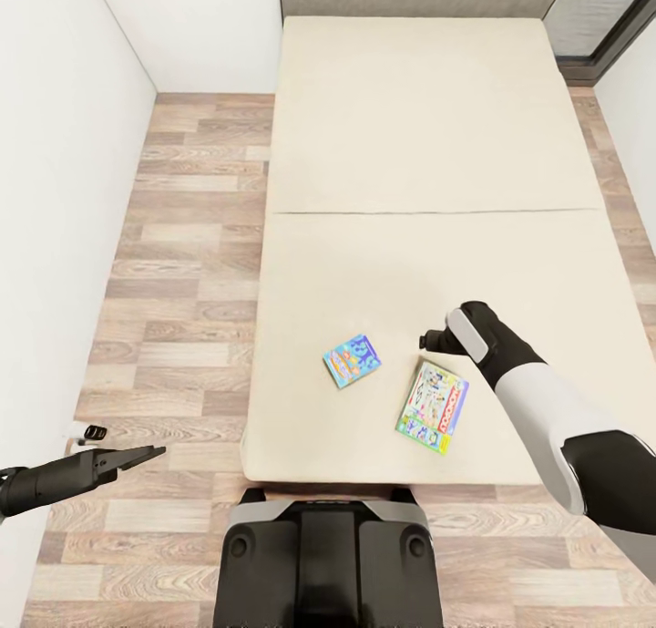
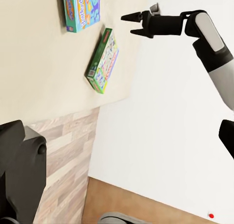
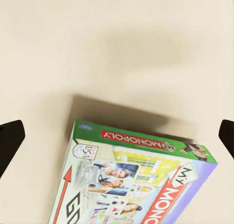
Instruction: Put all the toys in the child's room - the three board games (two on the bed and one on the table), the two jigsaw puzzles on the table, and the tennis ball on the table - inside the toy box on the table in the child's room.
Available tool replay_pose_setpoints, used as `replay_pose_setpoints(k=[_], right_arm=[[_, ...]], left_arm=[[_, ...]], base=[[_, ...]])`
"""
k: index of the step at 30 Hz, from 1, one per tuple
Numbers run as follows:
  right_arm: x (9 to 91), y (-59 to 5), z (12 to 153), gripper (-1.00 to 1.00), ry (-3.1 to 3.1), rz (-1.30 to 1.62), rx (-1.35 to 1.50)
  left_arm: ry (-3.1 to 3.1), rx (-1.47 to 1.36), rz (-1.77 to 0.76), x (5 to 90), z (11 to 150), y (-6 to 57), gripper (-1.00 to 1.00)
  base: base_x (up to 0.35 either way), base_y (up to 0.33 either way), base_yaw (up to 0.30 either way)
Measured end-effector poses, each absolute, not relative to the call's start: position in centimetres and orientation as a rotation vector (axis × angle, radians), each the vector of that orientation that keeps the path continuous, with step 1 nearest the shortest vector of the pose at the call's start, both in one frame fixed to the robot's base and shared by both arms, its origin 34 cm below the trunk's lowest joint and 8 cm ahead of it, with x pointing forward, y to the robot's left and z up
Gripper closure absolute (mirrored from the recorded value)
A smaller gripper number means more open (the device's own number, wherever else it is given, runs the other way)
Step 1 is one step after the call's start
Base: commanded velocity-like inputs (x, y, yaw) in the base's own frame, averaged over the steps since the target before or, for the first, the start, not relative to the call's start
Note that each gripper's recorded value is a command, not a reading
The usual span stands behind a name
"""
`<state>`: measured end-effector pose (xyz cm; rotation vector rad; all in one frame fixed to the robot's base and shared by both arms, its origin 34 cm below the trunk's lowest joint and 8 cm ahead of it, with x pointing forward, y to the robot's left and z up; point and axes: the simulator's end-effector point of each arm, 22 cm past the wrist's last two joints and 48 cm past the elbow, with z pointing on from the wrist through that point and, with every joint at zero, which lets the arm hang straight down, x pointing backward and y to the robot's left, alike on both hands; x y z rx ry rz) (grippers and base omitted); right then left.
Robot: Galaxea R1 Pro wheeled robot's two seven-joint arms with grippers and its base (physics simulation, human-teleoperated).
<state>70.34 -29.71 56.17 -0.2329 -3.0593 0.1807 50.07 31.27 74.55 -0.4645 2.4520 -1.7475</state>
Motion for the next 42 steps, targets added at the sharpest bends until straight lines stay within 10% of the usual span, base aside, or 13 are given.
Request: replay_pose_setpoints(k=[42], right_arm=[[68.7,-29.6,53.2,-1.0,-2.999,0.176,-0.214]], left_arm=[[2.491,-0.526,-1.761,48.4,72.2,31.2,-1.0]], base=[[0.0,0.0,0.0]])
